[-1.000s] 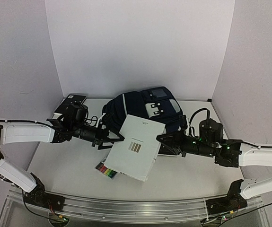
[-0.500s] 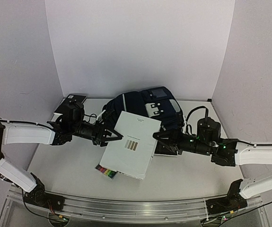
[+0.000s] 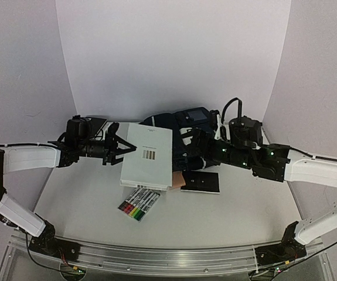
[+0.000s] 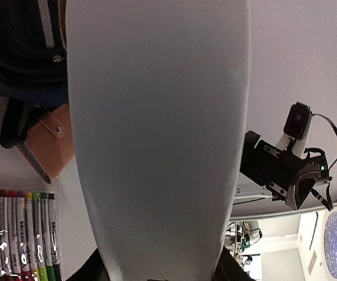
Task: Pack the student bag
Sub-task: Pick up the book from the center of the board.
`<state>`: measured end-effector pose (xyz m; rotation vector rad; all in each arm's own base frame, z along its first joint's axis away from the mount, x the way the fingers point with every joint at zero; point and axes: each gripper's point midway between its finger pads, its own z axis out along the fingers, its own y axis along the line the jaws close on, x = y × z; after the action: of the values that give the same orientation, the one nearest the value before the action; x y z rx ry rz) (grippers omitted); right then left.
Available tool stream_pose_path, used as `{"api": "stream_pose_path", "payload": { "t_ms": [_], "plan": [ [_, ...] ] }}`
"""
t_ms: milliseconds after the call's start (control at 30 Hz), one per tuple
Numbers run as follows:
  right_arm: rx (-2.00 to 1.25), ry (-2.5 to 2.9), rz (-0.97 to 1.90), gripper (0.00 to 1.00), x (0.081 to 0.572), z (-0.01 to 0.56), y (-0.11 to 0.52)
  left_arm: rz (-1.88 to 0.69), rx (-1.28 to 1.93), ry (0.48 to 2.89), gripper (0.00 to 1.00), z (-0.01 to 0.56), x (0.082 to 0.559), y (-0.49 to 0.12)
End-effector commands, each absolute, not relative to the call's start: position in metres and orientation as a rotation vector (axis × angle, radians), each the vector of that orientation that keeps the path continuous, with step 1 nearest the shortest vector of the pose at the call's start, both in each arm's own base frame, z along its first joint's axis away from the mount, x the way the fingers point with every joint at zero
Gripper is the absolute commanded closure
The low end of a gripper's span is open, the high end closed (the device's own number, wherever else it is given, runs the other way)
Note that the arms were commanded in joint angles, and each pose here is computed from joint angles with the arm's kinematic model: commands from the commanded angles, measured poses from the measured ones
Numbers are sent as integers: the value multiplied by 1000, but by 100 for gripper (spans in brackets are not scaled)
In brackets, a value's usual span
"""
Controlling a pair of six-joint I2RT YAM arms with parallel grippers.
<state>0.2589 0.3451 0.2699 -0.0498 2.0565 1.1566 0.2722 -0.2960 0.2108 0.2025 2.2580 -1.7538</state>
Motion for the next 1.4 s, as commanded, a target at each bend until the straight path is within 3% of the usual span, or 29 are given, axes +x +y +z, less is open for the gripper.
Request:
{"api": "stream_pose_path", "payload": {
  "t_ms": [0,333,667,867,1167,1233,1367],
  "plan": [
    [-174,2039,856,2,291,283,347,-1660,106,2103,75,270,320,-256],
    [-475,2105,378,2,375,223,406,-1367,-294,2090,74,262,398,-136],
    [-621,2040,162,2,439,188,466,-1207,-369,2098,73,263,397,-101],
    [-616,2031,-57,3,469,139,467,-1195,-349,2090,73,268,386,-100],
    [-582,2046,-111,20,493,110,460,-1221,-336,2087,72,275,364,-104],
    [-587,2050,-92,30,496,107,462,-1223,-332,2087,72,277,362,-104],
    [-561,2067,-15,68,498,112,463,-1230,-325,2088,71,278,356,-105]
  ]
}}
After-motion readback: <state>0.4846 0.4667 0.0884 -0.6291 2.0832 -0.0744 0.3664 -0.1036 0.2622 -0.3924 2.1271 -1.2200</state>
